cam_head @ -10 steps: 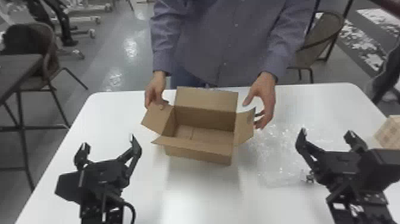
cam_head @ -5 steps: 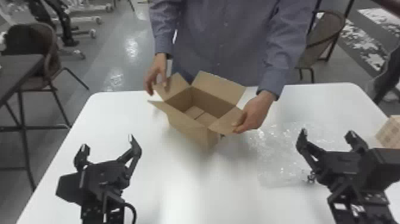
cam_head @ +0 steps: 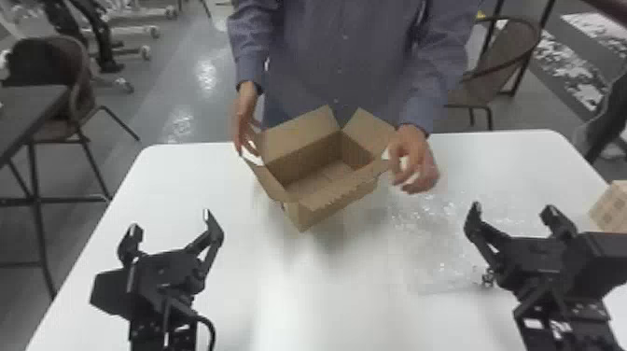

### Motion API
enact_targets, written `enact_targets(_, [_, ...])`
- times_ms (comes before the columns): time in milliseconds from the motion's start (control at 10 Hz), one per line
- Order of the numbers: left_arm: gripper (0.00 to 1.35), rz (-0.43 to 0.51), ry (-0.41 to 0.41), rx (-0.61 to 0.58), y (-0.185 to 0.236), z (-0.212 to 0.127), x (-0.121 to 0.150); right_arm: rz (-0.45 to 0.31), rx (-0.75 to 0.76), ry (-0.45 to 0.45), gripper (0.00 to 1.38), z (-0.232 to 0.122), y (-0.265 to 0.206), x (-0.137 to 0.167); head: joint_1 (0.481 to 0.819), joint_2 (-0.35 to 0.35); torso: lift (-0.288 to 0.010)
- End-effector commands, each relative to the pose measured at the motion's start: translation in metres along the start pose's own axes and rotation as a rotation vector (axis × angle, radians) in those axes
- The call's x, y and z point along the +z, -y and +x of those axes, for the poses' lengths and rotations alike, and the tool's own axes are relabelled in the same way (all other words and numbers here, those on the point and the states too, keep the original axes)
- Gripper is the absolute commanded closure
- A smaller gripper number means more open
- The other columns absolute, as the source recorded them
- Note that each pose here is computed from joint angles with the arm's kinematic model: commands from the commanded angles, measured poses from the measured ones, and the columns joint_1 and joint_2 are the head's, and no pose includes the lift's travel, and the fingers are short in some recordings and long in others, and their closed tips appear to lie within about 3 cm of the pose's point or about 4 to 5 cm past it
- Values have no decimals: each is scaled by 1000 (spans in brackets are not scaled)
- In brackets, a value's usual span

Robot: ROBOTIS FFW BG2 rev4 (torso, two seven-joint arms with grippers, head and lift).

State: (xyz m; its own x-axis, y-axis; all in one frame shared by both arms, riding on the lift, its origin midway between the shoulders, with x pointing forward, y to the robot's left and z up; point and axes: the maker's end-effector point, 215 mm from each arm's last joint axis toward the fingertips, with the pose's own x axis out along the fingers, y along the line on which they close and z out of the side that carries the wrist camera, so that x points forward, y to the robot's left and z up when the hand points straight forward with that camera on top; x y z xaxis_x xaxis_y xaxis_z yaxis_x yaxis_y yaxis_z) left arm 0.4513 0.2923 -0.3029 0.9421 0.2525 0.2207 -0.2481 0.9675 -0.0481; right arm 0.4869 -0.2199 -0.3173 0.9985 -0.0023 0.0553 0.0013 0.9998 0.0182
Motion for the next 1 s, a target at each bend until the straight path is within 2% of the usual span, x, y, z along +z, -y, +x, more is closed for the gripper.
enact_targets(0, [98,-2,-3,4,0,-1,-1,0,0,0,199,0,0,0,695,86,-102])
enact_targets(900, [98,8,19,39,-3,-4,4,-3,-1,-11,199,1,-1,-3,695,88,-102])
